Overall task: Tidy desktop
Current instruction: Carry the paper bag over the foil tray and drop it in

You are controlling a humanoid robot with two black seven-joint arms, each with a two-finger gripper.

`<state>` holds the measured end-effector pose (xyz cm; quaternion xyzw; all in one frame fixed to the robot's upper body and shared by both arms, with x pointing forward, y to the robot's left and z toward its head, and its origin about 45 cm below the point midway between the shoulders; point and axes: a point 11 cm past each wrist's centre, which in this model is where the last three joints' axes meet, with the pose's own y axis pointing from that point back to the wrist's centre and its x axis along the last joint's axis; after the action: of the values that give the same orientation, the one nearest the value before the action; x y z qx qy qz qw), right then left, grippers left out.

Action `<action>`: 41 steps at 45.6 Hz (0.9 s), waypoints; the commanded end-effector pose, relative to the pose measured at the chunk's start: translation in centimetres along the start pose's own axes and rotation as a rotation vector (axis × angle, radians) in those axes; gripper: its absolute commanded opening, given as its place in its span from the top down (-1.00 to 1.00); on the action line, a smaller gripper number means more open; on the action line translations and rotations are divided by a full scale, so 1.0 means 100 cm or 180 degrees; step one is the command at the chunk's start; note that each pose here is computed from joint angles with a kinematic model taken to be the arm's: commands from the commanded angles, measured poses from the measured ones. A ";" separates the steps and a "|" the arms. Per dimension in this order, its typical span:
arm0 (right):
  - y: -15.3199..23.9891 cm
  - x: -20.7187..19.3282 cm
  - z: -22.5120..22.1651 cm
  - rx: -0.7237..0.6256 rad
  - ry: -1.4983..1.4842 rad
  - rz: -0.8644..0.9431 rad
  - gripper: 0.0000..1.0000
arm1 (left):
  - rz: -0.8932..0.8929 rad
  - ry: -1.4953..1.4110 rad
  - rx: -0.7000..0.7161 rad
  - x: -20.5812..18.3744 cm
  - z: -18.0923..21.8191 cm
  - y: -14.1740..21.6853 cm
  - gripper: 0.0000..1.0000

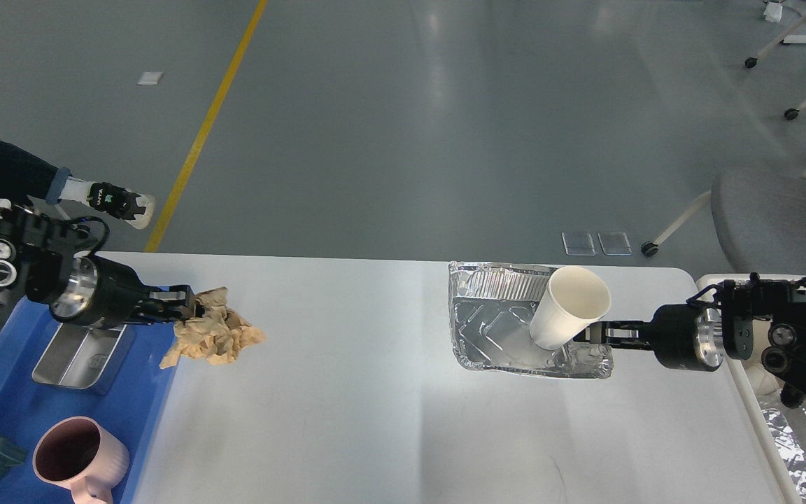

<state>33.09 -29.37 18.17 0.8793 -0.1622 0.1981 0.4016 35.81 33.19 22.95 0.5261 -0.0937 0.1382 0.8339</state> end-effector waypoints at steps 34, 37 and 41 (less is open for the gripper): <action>0.011 0.010 -0.010 0.0064 0.0057 0.0089 1.00 | 0.1430 0.0104 -0.1134 0.102 0.058 0.159 0.93; 0.011 0.010 -0.010 0.0059 0.0060 0.0087 1.00 | 0.1298 0.0072 -0.1196 0.116 0.090 0.130 0.91; 0.012 0.011 -0.010 0.0057 0.0065 0.0092 1.00 | 0.1083 -0.0042 -0.1111 0.125 0.123 0.092 0.90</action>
<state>33.26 -29.45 19.95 0.8789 -0.1690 0.2134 0.3916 41.72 33.33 41.25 0.3318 -0.2103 0.2964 0.8705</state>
